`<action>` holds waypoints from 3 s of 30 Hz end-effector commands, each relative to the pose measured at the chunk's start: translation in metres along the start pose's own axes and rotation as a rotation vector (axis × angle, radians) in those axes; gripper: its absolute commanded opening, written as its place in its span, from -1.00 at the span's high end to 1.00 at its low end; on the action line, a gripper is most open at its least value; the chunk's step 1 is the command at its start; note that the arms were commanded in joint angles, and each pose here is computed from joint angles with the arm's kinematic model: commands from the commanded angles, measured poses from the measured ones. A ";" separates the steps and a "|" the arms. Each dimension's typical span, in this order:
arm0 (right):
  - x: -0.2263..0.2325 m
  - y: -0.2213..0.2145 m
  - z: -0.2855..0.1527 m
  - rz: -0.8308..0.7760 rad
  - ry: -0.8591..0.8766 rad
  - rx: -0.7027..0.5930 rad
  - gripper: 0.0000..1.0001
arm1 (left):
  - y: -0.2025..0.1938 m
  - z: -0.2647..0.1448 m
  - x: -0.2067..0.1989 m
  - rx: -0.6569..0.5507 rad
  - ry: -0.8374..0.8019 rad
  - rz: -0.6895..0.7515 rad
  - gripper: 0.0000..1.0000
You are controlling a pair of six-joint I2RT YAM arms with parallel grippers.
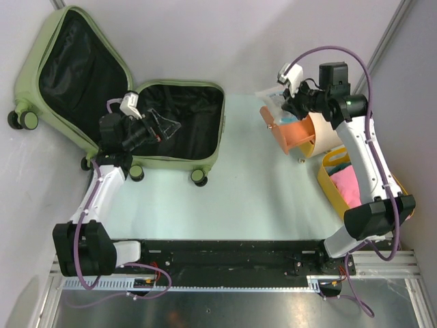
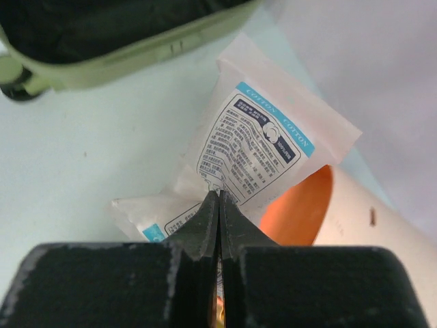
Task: Open, take out, and arrange the luggage
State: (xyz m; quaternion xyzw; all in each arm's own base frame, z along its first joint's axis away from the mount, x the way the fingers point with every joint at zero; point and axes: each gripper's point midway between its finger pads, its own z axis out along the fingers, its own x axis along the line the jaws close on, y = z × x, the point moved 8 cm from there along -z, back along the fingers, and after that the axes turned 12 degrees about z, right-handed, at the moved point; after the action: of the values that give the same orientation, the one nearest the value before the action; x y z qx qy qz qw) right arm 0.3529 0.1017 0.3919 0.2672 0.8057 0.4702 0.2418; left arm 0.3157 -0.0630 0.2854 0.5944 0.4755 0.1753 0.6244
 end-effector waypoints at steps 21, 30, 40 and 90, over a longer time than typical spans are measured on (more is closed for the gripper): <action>-0.043 -0.051 0.026 0.352 -0.339 0.142 1.00 | 0.026 0.003 -0.011 -0.065 -0.047 0.049 -1.00; -0.004 -0.053 0.038 0.528 -0.483 0.178 1.00 | 0.030 0.005 -0.013 -0.069 -0.055 0.058 -0.99; -0.012 -0.062 0.030 0.675 -0.930 0.100 1.00 | 0.033 0.008 -0.014 -0.069 -0.062 0.065 -1.00; 0.031 -0.056 0.094 0.463 -0.479 0.219 -0.50 | 0.035 0.022 -0.025 -0.067 -0.077 0.077 -1.00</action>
State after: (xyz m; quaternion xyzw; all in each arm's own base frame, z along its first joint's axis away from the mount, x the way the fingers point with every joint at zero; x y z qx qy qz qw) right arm 0.3610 0.1837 0.2783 0.5662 0.7116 0.3754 0.1793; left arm 0.3282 -0.0861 0.2988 0.6050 0.4506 0.1633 0.6358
